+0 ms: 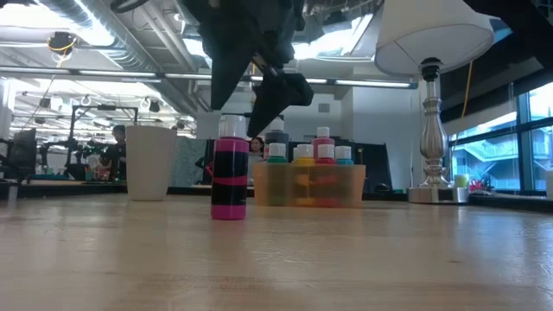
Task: Pick & Place Paint Supplies
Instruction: Put the small dark pink paint bottle into the orange bin
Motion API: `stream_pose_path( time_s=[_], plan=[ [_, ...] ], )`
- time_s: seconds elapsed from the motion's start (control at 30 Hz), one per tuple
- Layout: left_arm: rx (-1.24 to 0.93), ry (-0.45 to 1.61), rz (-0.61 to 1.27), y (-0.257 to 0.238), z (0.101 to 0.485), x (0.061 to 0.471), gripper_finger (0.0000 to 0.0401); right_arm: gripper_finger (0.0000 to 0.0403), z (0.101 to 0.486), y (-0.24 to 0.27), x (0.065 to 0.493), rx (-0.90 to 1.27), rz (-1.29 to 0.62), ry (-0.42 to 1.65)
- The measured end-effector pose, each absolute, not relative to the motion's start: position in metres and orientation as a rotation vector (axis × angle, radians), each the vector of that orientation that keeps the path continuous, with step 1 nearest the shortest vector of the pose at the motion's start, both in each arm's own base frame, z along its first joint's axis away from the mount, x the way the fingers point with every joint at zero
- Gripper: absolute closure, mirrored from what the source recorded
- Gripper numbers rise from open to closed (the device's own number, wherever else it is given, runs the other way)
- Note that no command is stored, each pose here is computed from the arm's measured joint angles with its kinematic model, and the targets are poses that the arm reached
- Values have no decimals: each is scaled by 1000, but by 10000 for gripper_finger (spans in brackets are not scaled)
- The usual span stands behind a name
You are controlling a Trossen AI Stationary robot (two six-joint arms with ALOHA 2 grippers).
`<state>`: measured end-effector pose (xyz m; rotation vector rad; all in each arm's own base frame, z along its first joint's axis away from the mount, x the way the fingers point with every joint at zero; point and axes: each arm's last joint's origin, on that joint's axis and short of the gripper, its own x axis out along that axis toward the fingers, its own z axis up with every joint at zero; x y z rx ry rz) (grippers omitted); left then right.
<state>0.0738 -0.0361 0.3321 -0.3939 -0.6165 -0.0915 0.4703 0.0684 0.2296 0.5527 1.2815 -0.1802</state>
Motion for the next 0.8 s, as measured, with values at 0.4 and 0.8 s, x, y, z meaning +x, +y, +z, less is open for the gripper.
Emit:
stream_pose_path(
  time_s=[0.4,0.8],
  plan=[
    [-394,-617,-92,-36,332,74,258,121,226,68,469,550,-189,1311],
    [-392,-616,-95,-36,332,74,258,138,224,69,471,552,-172,1300]
  ],
)
